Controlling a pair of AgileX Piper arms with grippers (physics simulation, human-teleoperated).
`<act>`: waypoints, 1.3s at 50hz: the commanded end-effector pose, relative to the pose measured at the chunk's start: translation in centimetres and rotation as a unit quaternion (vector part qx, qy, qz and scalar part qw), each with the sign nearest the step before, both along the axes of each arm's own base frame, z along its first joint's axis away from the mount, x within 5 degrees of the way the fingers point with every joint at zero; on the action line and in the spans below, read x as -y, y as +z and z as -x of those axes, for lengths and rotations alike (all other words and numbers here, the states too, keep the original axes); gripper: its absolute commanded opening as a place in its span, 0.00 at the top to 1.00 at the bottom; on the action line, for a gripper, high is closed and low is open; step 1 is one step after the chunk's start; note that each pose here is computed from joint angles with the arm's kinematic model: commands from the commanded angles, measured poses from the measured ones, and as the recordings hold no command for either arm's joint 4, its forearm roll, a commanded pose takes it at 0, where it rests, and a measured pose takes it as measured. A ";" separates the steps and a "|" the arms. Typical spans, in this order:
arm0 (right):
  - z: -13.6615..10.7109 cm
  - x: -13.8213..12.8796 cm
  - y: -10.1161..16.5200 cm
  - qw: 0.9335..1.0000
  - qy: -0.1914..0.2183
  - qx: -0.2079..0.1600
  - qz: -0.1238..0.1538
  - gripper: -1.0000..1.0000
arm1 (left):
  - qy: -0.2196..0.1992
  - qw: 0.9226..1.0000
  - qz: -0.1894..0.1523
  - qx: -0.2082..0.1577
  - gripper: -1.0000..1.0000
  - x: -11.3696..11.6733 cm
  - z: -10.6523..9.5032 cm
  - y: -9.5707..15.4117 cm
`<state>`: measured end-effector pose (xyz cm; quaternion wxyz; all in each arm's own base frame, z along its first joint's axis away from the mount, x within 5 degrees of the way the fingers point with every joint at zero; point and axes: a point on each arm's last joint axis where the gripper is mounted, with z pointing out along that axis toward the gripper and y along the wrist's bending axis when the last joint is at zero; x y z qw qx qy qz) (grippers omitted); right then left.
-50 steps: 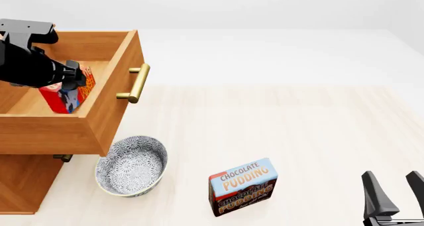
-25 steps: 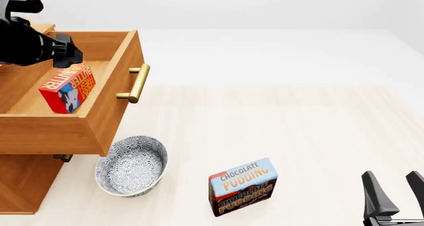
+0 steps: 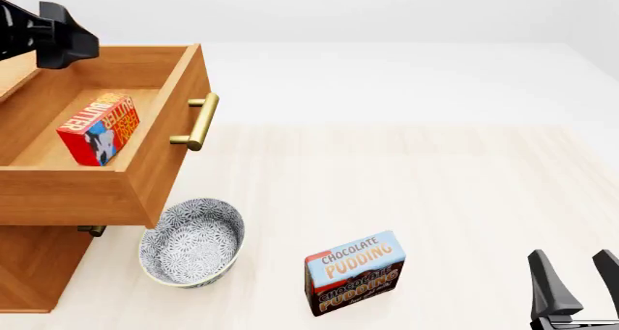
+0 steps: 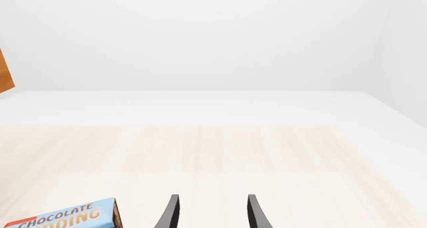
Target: Put the butter at the back in the top drawer of the cabinet and close it.
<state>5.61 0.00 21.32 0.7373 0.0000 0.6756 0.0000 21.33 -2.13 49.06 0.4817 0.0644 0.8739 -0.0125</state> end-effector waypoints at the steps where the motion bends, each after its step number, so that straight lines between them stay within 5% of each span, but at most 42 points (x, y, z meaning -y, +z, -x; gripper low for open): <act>1: 0.0 0.0 0.0 1.000 0.000 0.000 0.000 0.00 | -0.027 0.999 0.001 0.024 0.00 0.8 1.9 1.3; 9: 0.0 0.0 0.0 1.000 0.000 0.000 0.000 0.00 | -0.060 0.998 0.006 0.035 0.00 2.1 2.3 1.4; 19: 0.0 0.0 0.0 1.000 0.000 0.000 0.000 0.00 | -0.107 0.994 0.009 0.025 0.00 4.8 0.4 -0.8; 43: 0.0 0.0 0.0 1.000 0.000 0.000 0.000 0.00 | -0.152 0.988 0.011 0.019 0.00 7.6 -0.9 -1.4; 65: 0.0 0.0 0.0 1.000 0.000 0.000 0.000 0.00 | -0.192 0.981 0.016 -0.017 0.00 12.5 -4.6 -5.4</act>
